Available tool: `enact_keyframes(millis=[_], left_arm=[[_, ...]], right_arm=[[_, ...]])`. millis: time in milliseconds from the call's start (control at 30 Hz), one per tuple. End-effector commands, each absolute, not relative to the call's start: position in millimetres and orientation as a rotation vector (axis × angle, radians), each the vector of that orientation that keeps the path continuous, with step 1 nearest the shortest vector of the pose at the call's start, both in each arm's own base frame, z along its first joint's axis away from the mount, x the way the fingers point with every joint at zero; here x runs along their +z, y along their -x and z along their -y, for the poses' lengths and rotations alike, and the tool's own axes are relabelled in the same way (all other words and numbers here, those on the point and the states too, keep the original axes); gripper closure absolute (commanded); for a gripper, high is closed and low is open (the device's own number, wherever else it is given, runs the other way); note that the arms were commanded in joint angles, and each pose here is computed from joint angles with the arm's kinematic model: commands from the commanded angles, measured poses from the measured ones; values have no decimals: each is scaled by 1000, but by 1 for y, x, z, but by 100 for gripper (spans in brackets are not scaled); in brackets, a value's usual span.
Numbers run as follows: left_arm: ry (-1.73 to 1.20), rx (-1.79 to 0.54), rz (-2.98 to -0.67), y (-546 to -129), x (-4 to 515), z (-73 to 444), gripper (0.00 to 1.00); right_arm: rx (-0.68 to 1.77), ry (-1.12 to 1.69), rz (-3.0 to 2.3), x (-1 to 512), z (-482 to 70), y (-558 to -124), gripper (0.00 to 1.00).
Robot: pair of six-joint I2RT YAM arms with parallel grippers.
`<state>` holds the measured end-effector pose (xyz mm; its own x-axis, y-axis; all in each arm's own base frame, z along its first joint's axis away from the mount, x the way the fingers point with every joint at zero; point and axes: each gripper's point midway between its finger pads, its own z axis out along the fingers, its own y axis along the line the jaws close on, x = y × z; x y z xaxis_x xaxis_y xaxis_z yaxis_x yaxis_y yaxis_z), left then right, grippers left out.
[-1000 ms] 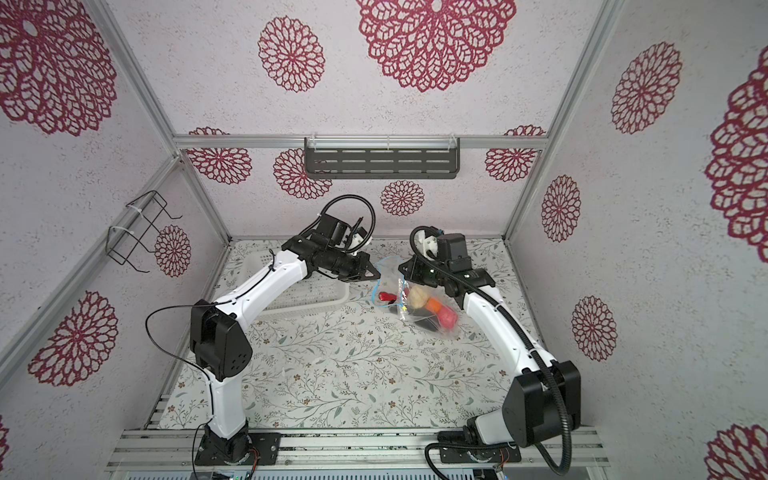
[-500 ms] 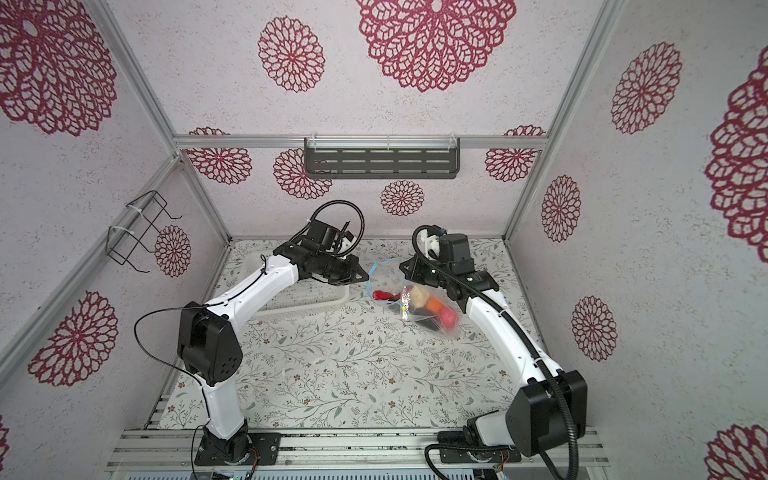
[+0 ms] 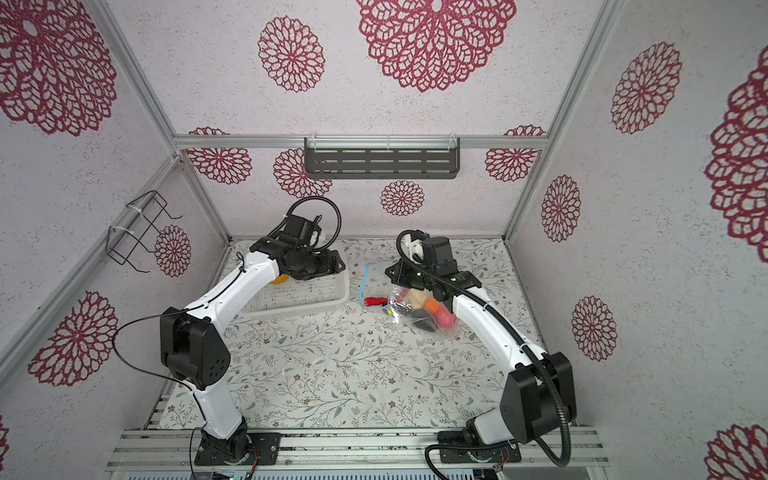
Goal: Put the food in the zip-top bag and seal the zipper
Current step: 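Draw the left gripper back over the basket toward the yellow potato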
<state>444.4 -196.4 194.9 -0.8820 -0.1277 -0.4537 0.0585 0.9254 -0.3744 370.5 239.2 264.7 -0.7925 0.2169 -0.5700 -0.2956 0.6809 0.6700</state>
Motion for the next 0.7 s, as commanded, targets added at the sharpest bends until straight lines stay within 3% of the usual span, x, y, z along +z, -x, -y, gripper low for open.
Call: enact_keyframes(millis=[0,333,667], left_arm=[[138,-246,-2626,-449,190,138,18],[374,59,-2681,-477,152,40,14],[570,121,-2687,-502,123,-6,14]], right_arm=[[1078,83,-2217,272,-246,-373,100],[1117,126,-2237,264,-263,-373,100],[1135,136,-2243,258,-267,-373,100]])
